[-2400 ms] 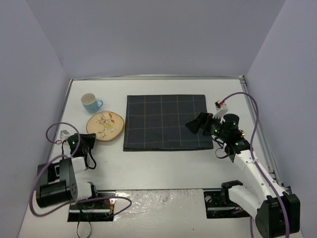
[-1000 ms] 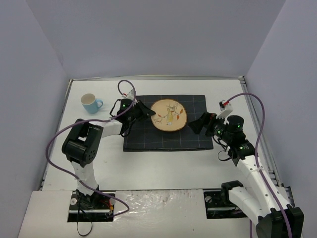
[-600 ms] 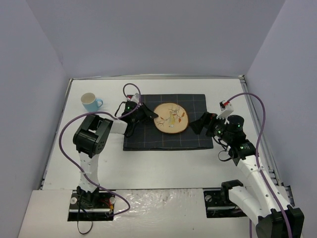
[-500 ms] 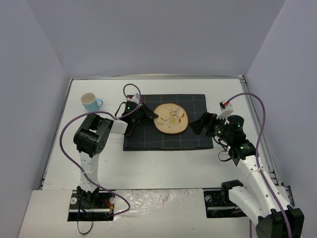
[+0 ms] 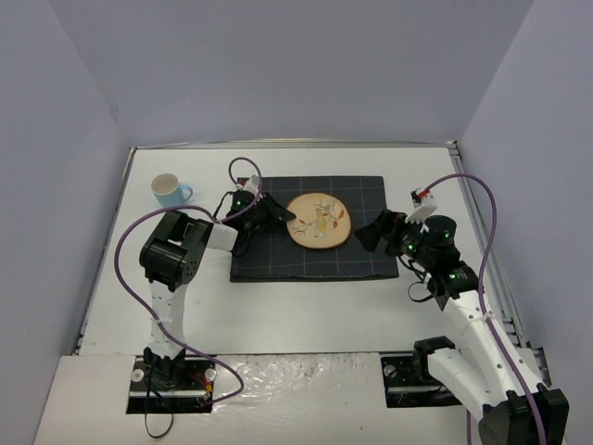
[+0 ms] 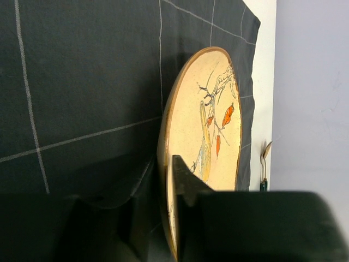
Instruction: Set the dinner table for one person
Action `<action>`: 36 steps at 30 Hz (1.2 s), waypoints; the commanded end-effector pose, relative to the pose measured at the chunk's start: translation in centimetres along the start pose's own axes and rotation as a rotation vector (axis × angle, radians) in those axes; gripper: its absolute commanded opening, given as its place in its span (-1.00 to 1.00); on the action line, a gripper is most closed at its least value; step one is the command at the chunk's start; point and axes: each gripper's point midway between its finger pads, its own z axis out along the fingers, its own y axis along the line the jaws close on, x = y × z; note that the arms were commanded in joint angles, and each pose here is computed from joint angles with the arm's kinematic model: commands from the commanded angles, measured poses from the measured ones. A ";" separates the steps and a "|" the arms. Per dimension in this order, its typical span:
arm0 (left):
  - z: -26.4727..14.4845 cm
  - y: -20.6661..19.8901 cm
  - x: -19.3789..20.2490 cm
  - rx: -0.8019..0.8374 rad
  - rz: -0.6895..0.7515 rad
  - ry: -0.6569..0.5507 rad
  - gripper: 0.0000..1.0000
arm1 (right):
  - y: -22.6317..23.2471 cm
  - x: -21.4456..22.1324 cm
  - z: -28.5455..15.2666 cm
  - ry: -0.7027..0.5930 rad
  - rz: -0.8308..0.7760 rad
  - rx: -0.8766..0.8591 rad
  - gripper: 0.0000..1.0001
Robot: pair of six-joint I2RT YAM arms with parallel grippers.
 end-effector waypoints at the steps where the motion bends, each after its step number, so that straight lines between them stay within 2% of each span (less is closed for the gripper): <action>1: -1.4 -6.6 -4.2 0.203 0.059 -0.111 -0.53 | 0.6 -2.1 -0.2 -0.074 -0.040 -0.015 1.00; 8: -2.0 -5.7 -4.6 0.138 0.060 -0.110 0.17 | 0.1 -2.2 -0.4 -0.084 -0.045 0.014 1.00; 9: -2.1 -5.4 -4.5 0.115 0.057 -0.106 0.34 | 0.1 -2.2 -0.4 -0.086 -0.045 0.016 1.00; 14: -4.2 -7.1 -5.7 0.048 0.104 -0.113 0.89 | 0.0 -2.5 -0.6 -0.092 -0.053 0.027 1.00; 15: -5.0 -7.7 -6.2 0.021 0.137 -0.118 0.94 | -0.1 -2.5 -0.7 -0.093 -0.056 0.031 1.00; 17: -7.2 -8.5 -7.5 -0.070 0.206 -0.136 0.94 | -0.1 -2.8 -0.8 -0.100 -0.064 0.040 1.00; 18: -7.5 -8.2 -7.3 -0.109 0.190 -0.110 0.94 | -0.1 -2.9 -0.8 -0.100 -0.065 0.041 1.00; 22: -15.7 -8.2 -12.1 -0.405 0.335 -0.197 0.94 | -0.3 -3.2 -1.0 -0.107 -0.081 0.057 1.00; 29: -26.2 -2.5 -18.7 -0.655 0.276 -0.322 0.94 | -0.4 -2.5 -0.2 -0.060 -0.084 0.046 1.00; 31: -28.7 0.5 -20.7 -0.741 0.239 -0.341 0.93 | -0.4 -2.5 -0.1 -0.058 -0.088 0.044 1.00; 36: -31.0 4.7 -23.8 -0.846 0.208 -0.307 0.85 | -0.4 -2.6 0.0 -0.059 -0.101 0.040 1.00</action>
